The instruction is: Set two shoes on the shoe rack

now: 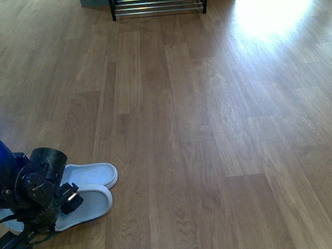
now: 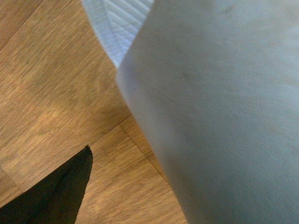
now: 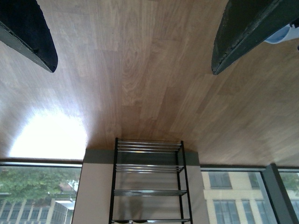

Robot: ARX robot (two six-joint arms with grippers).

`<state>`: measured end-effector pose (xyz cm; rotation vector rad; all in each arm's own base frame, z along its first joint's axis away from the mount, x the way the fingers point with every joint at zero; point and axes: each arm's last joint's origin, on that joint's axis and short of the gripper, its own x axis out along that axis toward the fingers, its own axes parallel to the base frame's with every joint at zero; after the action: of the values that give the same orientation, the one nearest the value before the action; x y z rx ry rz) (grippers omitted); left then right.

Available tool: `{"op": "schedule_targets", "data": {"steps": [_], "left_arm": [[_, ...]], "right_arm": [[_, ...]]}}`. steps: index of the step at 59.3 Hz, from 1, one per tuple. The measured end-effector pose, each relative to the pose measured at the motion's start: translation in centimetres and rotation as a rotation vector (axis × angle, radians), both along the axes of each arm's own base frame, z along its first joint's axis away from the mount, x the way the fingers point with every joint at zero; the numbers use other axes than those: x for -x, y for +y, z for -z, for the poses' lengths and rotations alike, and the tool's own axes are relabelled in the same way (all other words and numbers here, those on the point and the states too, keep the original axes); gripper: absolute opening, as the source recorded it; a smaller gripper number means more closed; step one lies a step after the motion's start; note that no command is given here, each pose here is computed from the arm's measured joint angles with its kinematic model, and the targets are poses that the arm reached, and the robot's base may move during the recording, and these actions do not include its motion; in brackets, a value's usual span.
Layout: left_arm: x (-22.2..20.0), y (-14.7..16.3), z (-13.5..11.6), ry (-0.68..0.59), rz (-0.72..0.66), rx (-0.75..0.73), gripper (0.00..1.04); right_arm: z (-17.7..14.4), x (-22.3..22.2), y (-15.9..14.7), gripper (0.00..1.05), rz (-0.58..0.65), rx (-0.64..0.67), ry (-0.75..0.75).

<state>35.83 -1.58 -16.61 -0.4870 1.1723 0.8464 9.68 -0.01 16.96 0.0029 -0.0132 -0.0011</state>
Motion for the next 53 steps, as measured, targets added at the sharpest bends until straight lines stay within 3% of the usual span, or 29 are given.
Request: {"op": "schedule_targets", "data": {"steps": [35,44,53], "left_arm": [[0.3,0.5,0.4,0.063,0.063,-0.121,0.05],[0.4,0.6,-0.3,0.073,0.103,-0.151,0.02],[0.9,0.5,-2.7,0.076,0.175,-0.223,0.02]], "right_arm": [[0.0,0.0,0.0,0.95,0.0,0.0,0.0],[0.0,0.0,0.0,0.95,0.0,0.0,0.0],[0.0,0.0,0.0,0.95,0.0,0.0,0.0]]}}
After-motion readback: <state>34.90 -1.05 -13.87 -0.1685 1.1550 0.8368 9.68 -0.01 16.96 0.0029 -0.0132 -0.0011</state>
